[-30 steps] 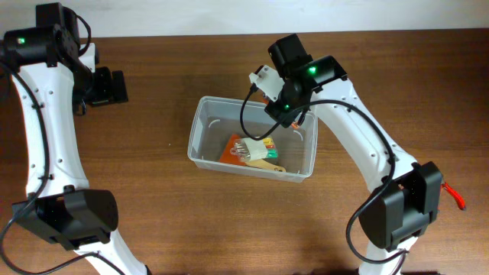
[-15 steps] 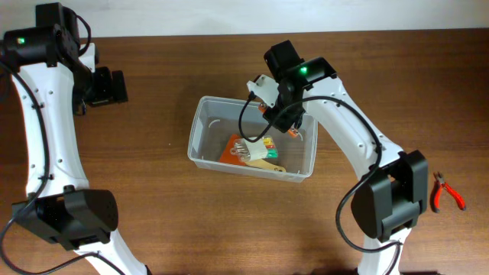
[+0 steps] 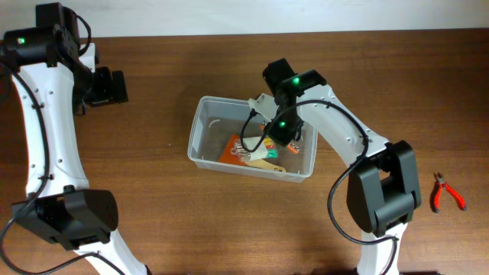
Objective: Pack container
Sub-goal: 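Lower the socket rail into the container and open the right gripper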
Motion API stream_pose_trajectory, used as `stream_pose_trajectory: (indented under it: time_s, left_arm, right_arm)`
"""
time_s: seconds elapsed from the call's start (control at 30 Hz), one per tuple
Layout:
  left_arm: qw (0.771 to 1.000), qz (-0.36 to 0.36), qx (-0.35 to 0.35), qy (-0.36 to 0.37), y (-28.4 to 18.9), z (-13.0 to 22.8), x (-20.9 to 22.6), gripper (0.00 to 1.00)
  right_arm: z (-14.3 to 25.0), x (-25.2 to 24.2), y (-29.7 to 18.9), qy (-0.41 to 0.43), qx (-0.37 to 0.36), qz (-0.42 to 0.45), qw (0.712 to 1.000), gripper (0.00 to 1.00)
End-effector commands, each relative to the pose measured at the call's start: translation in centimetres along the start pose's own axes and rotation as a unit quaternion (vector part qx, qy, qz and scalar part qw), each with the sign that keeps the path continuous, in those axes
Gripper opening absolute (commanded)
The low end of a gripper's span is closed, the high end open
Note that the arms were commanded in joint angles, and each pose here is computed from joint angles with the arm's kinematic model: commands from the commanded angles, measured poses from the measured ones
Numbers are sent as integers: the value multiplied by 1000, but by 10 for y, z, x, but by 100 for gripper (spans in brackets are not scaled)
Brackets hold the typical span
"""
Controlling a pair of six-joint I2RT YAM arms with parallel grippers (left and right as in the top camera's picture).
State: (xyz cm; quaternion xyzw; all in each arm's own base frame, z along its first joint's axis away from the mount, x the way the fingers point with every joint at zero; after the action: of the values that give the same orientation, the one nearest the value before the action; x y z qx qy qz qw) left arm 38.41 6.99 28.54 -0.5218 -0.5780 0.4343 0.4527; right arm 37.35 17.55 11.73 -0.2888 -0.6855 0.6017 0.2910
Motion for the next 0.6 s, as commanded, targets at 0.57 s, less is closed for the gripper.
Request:
stream_pose_trajectory:
  time_s: [0.57]
  left_arm:
    - [1000, -5, -5, 3, -4, 0, 3, 99]
  right_arm:
    - [6, 6, 21, -7, 4, -14, 1000, 20]
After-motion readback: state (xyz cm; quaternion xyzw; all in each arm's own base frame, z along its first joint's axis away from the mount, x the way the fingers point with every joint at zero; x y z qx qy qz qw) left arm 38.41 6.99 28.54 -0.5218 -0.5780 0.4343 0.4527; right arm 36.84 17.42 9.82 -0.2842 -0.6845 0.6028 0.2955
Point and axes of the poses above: each gripper's point midway between its finger pads, its own y axis out along the fingers, its own x axis along the line the jaws close on, z = x × y, the point moved 5 cm from there along -y, back along the fingers, and after that the axes turned 10 degrees about y, right-handed, at the moved point
